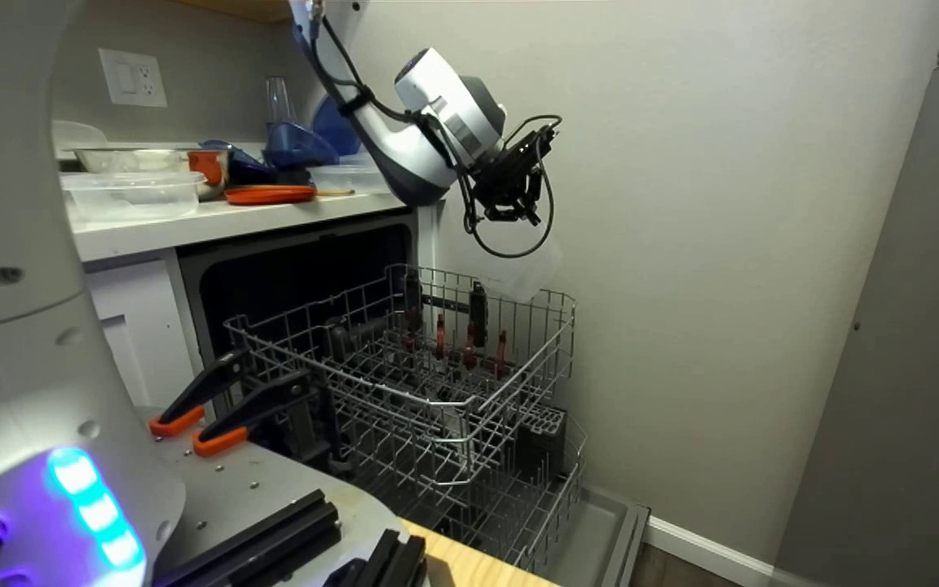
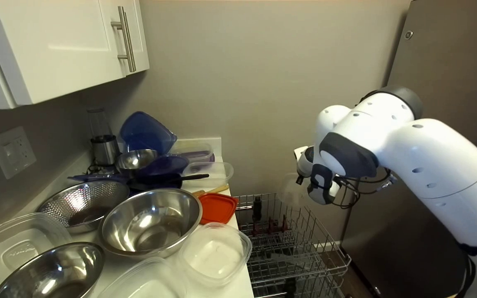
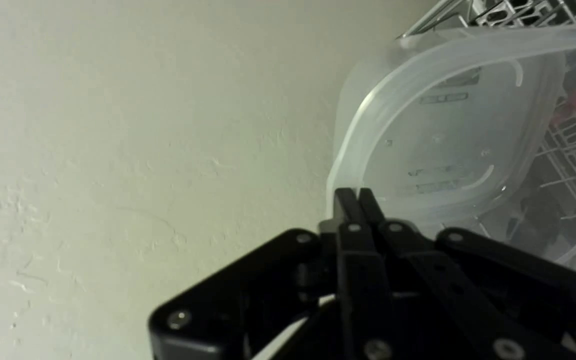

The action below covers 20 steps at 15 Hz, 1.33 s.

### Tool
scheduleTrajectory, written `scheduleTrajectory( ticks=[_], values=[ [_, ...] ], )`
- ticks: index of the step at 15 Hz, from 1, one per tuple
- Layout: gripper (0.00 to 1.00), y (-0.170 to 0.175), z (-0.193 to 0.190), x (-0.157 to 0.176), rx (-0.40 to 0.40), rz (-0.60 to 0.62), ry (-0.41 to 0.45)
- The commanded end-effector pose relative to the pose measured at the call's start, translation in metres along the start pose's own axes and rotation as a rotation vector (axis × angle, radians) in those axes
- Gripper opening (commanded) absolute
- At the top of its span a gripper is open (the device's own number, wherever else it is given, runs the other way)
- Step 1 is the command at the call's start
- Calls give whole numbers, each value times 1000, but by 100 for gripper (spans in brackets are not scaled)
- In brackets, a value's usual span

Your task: Move the bowl in the dishwasher

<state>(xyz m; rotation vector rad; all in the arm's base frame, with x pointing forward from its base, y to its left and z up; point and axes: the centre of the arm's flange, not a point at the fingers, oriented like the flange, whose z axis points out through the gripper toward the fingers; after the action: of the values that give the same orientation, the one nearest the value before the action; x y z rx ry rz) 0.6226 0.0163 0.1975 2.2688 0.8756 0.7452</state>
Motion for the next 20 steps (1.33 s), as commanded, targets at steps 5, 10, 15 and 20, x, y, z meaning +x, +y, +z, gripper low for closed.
scheduleTrajectory(
  ticks=[5,10,15,20],
  values=[
    [0,-37,0,-4,-104,-60,55],
    [0,-41,2,7,-124,-76,83],
    [0,-33,1,17,-158,-140,112],
    [0,-18,-14,19,-174,-169,112]
  ],
)
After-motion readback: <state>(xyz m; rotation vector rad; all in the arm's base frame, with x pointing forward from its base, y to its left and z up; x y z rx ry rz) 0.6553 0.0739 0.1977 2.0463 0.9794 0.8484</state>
